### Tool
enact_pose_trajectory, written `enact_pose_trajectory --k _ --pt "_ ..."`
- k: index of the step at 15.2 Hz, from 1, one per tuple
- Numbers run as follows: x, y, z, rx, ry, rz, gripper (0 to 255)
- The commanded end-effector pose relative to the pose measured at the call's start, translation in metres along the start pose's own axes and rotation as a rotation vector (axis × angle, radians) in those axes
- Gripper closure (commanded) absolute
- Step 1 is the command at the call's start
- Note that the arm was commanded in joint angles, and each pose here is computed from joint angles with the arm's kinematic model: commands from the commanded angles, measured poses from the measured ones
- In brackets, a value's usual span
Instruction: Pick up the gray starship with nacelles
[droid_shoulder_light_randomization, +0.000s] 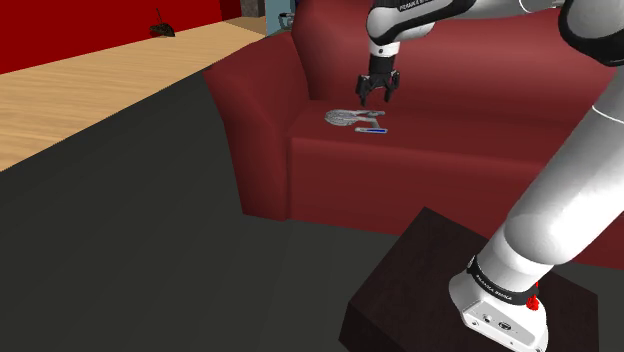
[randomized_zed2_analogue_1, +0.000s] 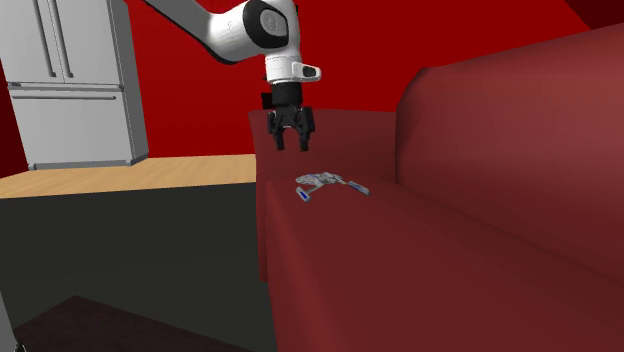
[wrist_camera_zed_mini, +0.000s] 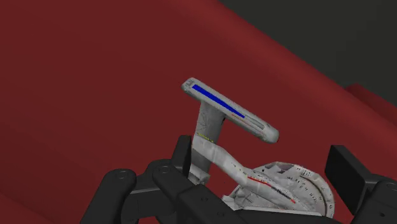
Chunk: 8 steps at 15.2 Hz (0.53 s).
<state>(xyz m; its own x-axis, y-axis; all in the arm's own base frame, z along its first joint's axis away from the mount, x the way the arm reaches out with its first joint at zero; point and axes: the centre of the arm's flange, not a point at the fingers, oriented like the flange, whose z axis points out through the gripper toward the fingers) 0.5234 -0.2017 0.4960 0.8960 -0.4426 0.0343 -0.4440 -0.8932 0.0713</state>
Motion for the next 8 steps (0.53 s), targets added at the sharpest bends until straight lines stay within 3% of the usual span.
enact_pose_trajectory --k 1,8 --pt "0.021 0.01 0.01 -0.002 0.0 0.047 0" --pt "0.092 0.056 0.048 -0.006 -0.002 0.209 0"
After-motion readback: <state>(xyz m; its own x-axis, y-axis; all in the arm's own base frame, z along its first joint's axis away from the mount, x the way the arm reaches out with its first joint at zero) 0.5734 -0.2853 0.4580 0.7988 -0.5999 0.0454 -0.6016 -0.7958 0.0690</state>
